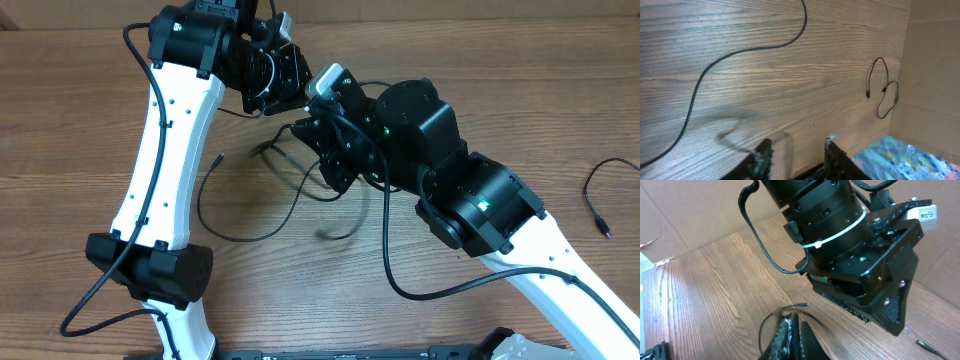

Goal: Untangle cables

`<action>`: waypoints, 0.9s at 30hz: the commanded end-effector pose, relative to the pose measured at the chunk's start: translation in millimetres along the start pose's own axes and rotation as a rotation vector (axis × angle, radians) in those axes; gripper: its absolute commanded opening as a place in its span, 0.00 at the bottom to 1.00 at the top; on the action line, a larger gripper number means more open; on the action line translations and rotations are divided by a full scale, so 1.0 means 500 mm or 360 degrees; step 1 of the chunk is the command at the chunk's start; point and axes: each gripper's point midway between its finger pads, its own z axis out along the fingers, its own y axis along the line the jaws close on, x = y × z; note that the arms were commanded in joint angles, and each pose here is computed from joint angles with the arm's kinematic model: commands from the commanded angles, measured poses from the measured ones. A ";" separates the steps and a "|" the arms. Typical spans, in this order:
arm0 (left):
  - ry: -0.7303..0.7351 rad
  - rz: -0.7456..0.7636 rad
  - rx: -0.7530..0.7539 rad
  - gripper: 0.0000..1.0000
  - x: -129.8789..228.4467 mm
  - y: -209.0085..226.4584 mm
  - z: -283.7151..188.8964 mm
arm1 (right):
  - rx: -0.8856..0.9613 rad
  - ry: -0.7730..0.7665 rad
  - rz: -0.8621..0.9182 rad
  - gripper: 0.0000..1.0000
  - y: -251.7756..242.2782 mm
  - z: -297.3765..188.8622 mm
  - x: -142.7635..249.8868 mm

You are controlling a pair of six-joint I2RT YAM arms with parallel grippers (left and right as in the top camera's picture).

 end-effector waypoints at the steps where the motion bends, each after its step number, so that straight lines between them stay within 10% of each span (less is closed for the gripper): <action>1: -0.0023 0.0025 -0.0048 0.40 -0.004 0.011 -0.001 | -0.0004 -0.0067 -0.0040 0.04 0.008 -0.020 -0.028; 27: 0.0036 -0.0011 -0.0077 0.44 0.015 0.021 -0.002 | 0.0794 -0.0130 -0.0103 0.04 -0.157 -0.074 -0.055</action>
